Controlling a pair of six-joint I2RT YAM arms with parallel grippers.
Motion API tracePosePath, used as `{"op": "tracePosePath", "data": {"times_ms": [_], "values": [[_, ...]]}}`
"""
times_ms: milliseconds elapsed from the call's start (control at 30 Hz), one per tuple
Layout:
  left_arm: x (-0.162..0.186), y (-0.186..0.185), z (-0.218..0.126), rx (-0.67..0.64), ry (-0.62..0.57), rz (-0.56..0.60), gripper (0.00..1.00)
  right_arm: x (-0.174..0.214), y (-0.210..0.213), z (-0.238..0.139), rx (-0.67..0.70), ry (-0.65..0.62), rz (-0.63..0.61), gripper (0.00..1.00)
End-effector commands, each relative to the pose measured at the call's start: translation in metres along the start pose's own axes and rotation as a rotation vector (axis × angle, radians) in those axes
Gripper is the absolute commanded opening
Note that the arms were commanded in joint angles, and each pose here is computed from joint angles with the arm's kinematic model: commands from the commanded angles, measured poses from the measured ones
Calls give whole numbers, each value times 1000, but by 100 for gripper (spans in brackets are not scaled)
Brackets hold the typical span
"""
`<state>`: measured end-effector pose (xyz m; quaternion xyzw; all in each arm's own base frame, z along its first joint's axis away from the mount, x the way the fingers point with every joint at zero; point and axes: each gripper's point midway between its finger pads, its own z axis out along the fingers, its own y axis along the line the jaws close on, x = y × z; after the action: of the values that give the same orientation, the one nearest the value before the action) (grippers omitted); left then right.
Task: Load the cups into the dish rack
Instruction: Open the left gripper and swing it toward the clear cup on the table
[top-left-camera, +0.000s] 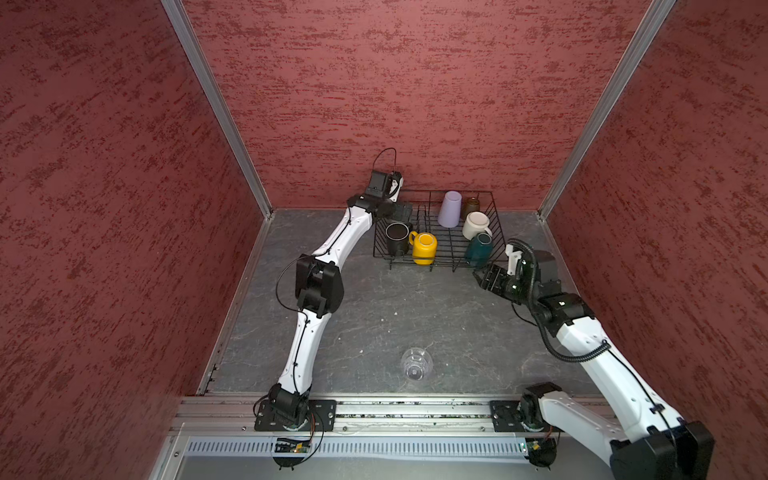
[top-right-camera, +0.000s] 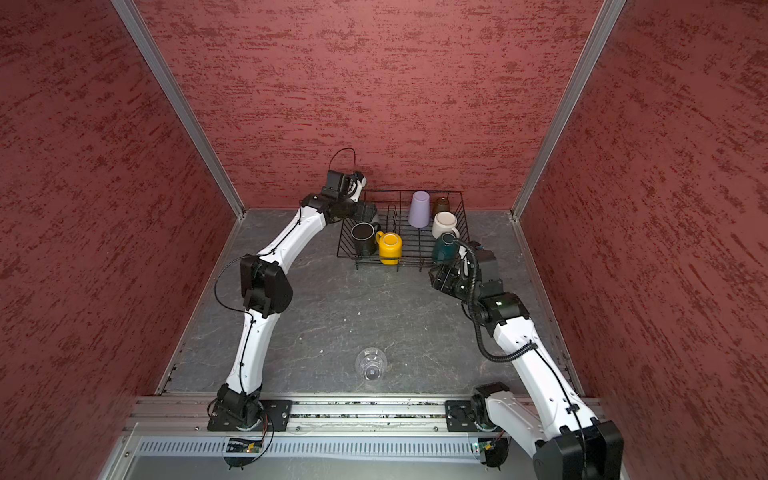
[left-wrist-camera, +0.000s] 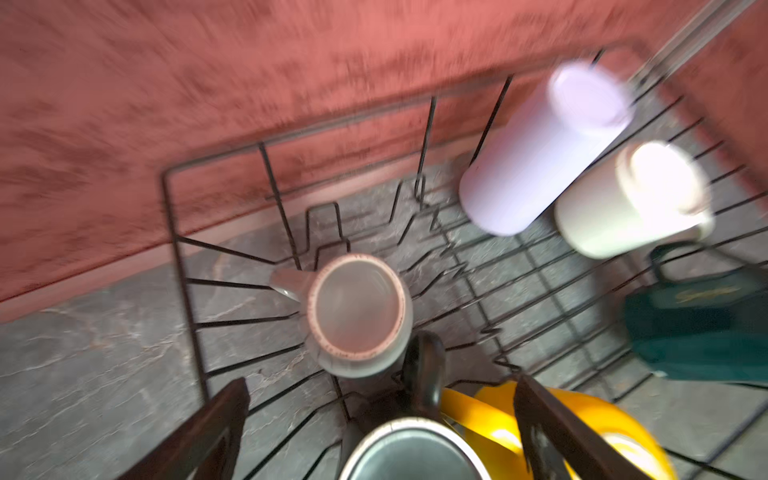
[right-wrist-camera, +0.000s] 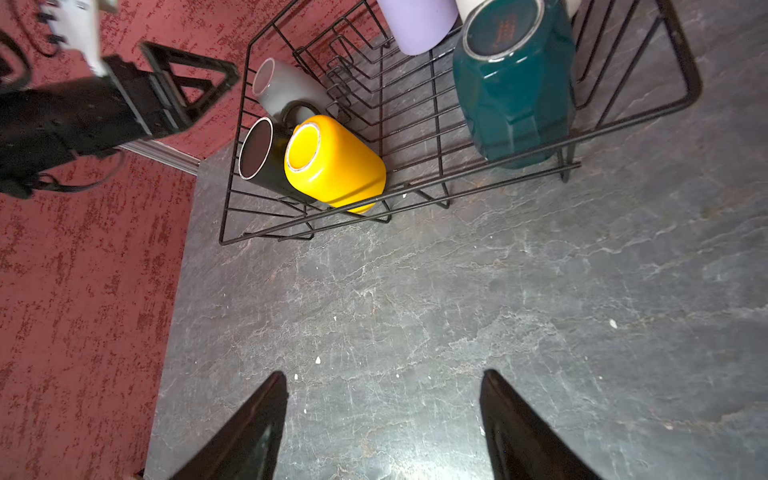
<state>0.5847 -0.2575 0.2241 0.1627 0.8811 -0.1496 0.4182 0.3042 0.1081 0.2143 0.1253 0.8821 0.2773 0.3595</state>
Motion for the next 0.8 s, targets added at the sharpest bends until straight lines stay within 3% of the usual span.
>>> {"op": "tracePosePath", "data": {"times_ms": [0,167,300,633,767], "values": [[-53,6,-64,37,-161,-102,100,-8,8,-7,-6,-22,-26,73],[-46,7,-128,156,-171,-230,98,-7,8,-5,6,-23,-45,73],[-2,-4,-166,149,-67,-248,94,-5,7,0,4,-21,-52,73],[189,-54,-259,118,393,-245,88,-7,8,9,4,-11,-88,75],[250,-82,-289,126,570,-247,86,-6,7,14,3,0,-92,75]]}}
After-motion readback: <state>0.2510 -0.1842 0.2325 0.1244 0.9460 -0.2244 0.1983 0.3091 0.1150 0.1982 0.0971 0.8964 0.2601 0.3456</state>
